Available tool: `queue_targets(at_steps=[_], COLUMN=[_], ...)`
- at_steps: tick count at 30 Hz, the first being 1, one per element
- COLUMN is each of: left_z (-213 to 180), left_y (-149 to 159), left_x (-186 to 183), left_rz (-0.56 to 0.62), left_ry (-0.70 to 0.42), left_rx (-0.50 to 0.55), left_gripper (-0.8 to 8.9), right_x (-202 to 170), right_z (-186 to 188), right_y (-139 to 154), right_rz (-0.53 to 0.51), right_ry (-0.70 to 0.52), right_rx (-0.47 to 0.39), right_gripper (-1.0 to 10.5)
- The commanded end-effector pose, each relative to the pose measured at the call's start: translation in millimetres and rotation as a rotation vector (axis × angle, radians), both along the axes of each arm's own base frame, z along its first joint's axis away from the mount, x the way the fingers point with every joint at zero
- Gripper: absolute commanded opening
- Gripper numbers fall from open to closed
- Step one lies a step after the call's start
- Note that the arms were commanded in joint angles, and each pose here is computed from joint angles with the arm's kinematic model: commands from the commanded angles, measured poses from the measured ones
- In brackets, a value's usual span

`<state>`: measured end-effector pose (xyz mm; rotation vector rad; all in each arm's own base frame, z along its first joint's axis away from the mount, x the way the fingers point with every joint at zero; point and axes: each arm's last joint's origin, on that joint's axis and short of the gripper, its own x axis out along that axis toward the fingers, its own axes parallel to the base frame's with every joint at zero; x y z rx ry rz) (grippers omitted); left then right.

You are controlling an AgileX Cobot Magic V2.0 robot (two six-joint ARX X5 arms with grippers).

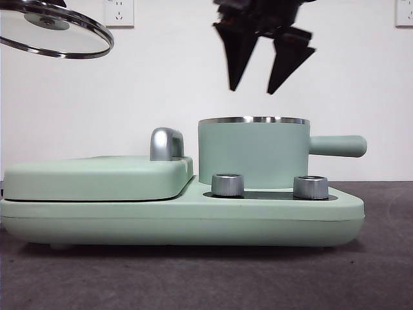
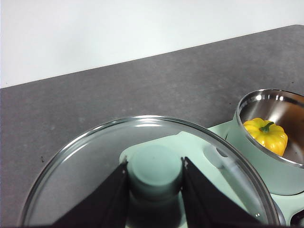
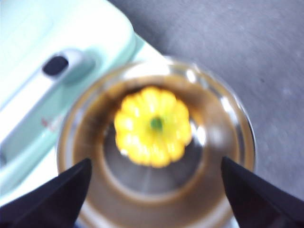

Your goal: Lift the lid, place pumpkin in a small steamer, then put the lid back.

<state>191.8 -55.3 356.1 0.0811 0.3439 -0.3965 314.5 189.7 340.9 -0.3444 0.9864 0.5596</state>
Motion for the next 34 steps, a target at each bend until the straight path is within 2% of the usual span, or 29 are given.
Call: queue_targets(at_steps=[1, 6, 9, 16, 24, 34], left_z=[8.0, 5.9, 2.1, -6.6, -18.2, -42.8], left_y=[-1.8, -8.6, -16.4, -39.1, -80.2, -135.9], left_x=[0.2, 0.8, 4.6, 18.5, 43.7, 65.8], left_rz=[-0.007, -0.069, -0.136, -0.214, -0.319, -0.401], left_ry=[-0.042, -0.026, -0.004, 0.002, -0.084, -0.158], left_rx=[-0.015, -0.024, -0.035, -0.035, -0.066, -0.092], left_gripper=[0.1, 0.1, 0.1, 0.1, 0.1, 0.1], right_x=[-23.0, -99.8, -137.4, -191.9, -224.3, -230.9], right_z=[-6.0, -20.2, -27.4, -28.6, -19.2, -18.0], right_y=[-11.9, -58.5, -83.1, -117.3, -138.7, -143.3], right_rz=[-0.018, -0.068, -0.108, -0.138, -0.176, -0.198], right_ry=[-0.048, -0.218, -0.29, -0.311, -0.387, -0.403], right_rx=[0.047, 0.192, 0.202, 0.196, 0.208, 0.213], right_gripper=[4.1, 4.1, 4.1, 4.1, 4.1, 4.1])
